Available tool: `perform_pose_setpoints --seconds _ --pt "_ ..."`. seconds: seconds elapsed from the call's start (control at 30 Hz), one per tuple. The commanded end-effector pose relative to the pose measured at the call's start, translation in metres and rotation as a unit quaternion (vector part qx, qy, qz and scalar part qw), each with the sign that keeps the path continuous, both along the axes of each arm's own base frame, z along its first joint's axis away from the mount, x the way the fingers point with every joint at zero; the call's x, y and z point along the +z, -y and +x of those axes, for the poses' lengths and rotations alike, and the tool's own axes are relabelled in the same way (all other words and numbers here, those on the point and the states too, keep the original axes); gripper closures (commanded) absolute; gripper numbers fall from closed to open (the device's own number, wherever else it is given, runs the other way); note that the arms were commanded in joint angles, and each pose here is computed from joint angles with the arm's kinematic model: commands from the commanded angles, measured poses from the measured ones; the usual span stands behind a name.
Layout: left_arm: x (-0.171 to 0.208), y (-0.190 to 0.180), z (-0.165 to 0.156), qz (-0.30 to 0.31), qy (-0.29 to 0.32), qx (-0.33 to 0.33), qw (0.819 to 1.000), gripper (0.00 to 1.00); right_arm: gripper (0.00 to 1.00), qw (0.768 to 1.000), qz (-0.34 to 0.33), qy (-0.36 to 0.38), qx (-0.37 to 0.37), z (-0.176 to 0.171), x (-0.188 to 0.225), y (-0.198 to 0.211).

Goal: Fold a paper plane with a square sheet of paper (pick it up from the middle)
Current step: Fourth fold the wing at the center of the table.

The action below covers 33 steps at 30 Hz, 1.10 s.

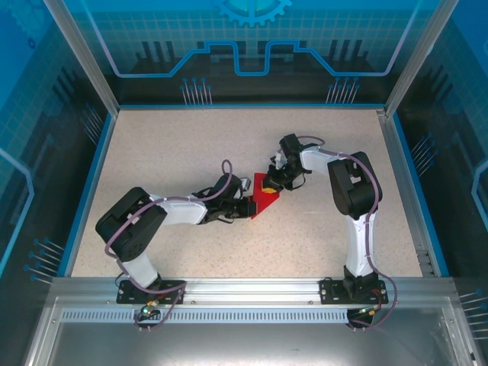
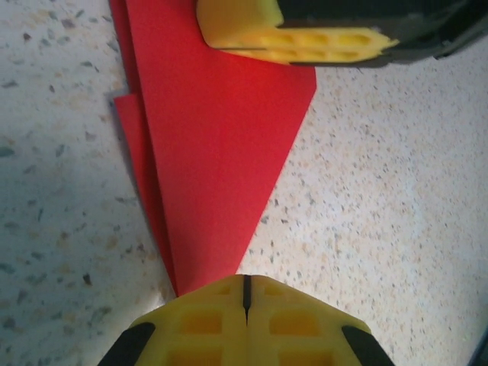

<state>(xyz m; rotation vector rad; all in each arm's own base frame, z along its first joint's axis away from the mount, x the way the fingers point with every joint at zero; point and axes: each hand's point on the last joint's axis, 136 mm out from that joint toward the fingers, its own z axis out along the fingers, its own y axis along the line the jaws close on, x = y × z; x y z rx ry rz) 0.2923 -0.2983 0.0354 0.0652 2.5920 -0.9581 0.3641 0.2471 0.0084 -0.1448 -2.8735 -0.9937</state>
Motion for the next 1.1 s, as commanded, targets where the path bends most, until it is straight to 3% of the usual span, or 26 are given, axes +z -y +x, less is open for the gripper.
perform_pose_setpoints --seconds 0.0,0.27,0.57,1.07 --pt "-0.008 0.004 0.010 0.000 0.001 0.019 1.000 1.00 0.94 0.993 -0.098 -0.066 -0.009 -0.030 -0.066 0.029" --pt "-0.027 -0.008 -0.005 0.020 -0.031 0.023 0.999 1.00 0.94 0.996 -0.071 -0.056 -0.005 -0.028 -0.052 0.021" --pt "-0.040 -0.015 -0.014 0.035 -0.052 0.027 0.998 1.00 0.90 0.997 0.038 0.061 0.042 -0.013 0.037 -0.019" --pt "-0.041 -0.016 -0.014 0.038 -0.054 0.028 0.997 1.00 0.97 0.996 0.024 0.020 0.081 -0.054 0.007 -0.030"
